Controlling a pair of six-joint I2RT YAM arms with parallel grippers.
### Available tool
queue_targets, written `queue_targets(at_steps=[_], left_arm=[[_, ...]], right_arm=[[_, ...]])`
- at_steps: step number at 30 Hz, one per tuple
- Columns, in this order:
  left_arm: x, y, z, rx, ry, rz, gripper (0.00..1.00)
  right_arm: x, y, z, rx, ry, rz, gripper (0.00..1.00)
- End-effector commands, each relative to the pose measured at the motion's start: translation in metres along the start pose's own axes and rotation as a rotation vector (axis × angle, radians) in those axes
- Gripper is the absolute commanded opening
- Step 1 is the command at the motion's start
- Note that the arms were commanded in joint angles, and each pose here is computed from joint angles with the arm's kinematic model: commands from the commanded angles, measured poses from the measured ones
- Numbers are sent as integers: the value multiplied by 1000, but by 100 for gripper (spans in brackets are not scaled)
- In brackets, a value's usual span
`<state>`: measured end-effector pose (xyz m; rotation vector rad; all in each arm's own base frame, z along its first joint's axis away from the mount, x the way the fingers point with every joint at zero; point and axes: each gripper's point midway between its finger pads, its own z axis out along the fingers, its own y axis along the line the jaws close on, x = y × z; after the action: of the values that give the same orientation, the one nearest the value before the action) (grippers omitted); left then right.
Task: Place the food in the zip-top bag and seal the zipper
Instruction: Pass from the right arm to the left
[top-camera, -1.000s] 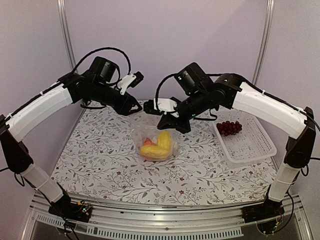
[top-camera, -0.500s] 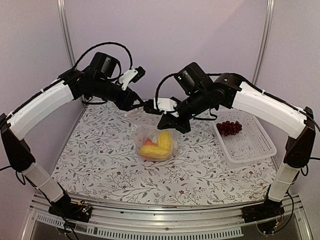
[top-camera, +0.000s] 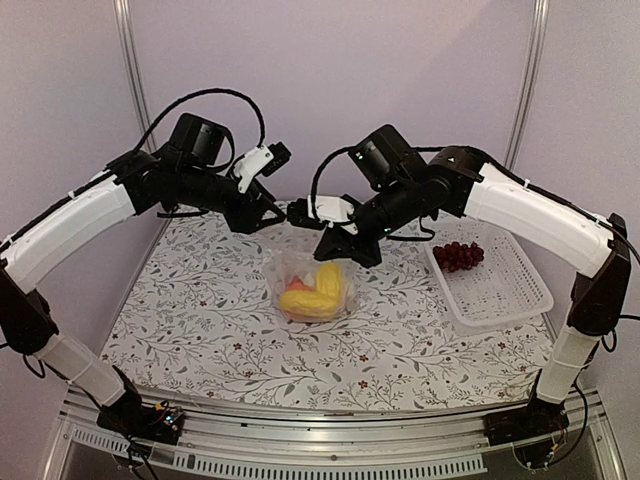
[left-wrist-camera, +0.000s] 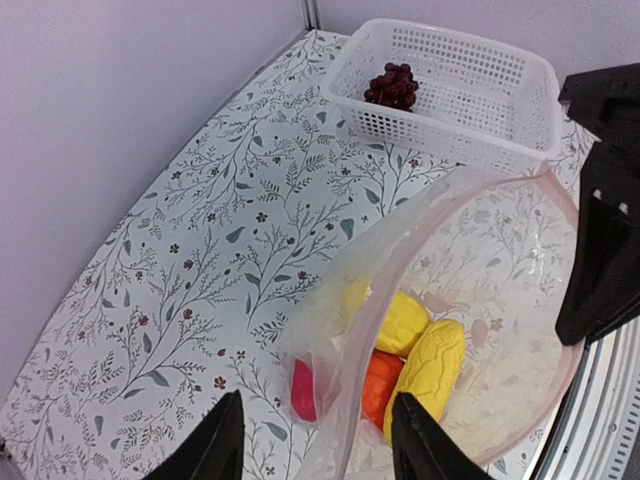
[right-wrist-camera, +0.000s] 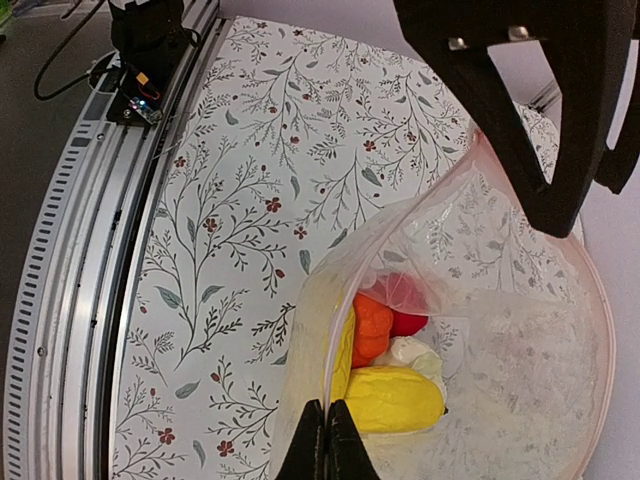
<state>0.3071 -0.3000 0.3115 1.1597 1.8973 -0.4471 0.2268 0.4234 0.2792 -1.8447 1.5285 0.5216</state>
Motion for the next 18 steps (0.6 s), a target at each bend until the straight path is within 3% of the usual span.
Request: queue_targets(at_steps=[1,12,14,15,18], left_arm=[[11,-3,22,25,39,33,48],[1,-3,26,47,41,40,0],[-8,-5,21,60,14,27,0],[-11,-5,20,63,6,17,0],[-18,-7,18,78,-11,-14,0]], right_arm=[[-8,-3,-11,-4,-31,14,0],[3,-18,-17,-2,-45,57,3],[5,-24,-23,-11,-64,75,5],[2,-24,-29,-28,-86,85,11],[-21,-23,-77,-165,-291,116,47]])
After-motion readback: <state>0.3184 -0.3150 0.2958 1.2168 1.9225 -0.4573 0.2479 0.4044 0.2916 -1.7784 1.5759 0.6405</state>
